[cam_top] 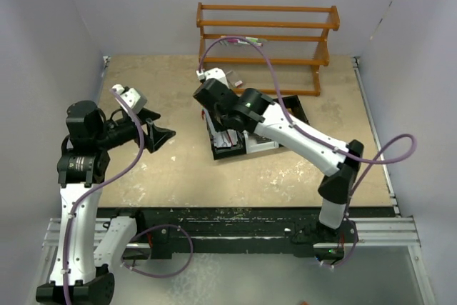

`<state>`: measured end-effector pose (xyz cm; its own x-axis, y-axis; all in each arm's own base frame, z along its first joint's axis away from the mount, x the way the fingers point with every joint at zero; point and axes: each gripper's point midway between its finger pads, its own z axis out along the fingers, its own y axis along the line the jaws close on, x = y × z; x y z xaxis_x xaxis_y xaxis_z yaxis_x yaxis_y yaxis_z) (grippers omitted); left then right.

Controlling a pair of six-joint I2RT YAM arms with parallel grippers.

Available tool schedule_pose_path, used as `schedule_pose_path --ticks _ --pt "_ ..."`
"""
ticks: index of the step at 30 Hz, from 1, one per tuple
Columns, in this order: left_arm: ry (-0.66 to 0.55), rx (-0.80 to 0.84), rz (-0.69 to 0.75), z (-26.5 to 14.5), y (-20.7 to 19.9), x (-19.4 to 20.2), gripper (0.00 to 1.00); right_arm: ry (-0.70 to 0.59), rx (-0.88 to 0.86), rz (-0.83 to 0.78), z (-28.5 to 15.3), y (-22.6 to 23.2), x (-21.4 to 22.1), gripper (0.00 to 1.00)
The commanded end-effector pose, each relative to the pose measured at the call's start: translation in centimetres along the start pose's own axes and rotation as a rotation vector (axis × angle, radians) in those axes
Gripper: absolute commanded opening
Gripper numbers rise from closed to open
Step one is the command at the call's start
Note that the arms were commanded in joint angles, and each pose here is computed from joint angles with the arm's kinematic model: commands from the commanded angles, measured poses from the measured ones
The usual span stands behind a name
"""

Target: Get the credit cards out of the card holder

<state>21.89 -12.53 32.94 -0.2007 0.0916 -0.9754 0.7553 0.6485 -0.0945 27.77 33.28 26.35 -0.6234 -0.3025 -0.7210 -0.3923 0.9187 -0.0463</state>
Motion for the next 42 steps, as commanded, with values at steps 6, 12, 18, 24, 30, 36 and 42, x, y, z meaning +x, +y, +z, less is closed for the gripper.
schedule_pose_path --ticks 6,12,18,24,30,36,42 --pt "-0.028 0.028 0.024 0.3 -0.3 0.2 0.76 -0.022 0.250 -0.199 -2.0 -0.9 -2.6 0.00" --pt "-0.015 0.046 -0.020 0.0 -1.2 0.7 0.76 0.014 0.300 -0.255 -0.9 -1.1 -1.1 0.00" --pt "-0.002 0.050 -0.069 0.3 -1.0 1.1 0.78 0.039 0.135 -0.200 -1.2 1.3 -0.3 0.00" --pt "-0.020 0.078 -0.124 0.6 -1.5 1.3 0.89 -0.081 -0.288 -0.110 -5.1 6.8 -2.4 0.00" --pt "-0.036 0.061 -0.145 0.7 -1.3 1.5 1.00 -0.151 -0.564 -0.076 -9.2 10.2 -4.0 0.00" --pt "-0.067 -0.034 -0.103 0.3 0.0 0.3 0.99 -0.183 -0.722 -0.092 -12.4 11.6 -4.4 0.00" --pt "-0.072 0.103 -0.112 -0.6 -3.2 -1.4 0.99 -0.258 -0.951 -0.122 -16.4 11.4 -3.8 0.00"
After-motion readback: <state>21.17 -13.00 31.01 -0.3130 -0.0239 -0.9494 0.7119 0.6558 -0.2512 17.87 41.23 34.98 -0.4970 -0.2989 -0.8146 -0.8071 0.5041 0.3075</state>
